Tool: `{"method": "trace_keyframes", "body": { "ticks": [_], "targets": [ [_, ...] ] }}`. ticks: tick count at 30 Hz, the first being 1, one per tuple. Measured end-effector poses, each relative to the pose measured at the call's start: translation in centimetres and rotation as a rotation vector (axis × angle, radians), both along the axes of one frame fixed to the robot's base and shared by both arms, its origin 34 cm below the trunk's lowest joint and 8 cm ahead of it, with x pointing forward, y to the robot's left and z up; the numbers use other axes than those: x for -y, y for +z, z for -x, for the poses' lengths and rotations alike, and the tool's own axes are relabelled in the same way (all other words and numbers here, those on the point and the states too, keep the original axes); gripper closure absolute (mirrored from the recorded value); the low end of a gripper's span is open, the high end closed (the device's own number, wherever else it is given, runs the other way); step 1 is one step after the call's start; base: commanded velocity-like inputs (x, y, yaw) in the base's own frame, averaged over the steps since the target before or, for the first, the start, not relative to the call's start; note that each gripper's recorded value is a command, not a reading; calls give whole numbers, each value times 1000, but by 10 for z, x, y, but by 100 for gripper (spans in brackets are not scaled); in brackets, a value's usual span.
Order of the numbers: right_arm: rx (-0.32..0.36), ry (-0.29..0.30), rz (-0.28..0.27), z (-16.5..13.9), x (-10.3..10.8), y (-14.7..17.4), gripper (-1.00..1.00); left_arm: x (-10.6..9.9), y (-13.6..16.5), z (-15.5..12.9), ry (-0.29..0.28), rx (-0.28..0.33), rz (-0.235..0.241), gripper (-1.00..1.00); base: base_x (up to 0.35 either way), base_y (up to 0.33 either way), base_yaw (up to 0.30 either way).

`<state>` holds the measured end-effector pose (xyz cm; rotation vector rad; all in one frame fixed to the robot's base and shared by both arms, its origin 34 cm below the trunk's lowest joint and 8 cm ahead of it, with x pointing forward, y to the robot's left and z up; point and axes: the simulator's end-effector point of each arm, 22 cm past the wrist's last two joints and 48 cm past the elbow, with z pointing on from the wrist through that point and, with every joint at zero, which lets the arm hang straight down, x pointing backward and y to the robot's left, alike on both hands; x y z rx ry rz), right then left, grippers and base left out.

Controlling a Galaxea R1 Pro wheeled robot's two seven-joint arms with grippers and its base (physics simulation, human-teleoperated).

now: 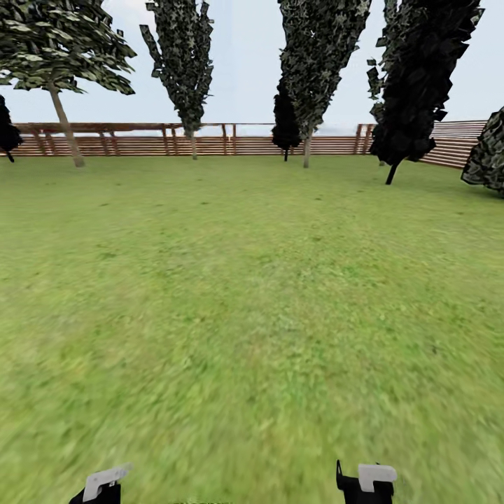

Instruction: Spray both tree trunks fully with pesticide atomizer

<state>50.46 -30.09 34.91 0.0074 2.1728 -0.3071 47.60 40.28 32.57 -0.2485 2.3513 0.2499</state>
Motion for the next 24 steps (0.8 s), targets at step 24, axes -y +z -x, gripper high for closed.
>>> {"method": "trace_keyframes", "body": {
  "ticks": [24],
  "targets": [
    [0, 1, 0, 0, 0, 0, -100, 1, -1, 0, 0, -2, 2, 100, 0, 56, 286]
  ]
}}
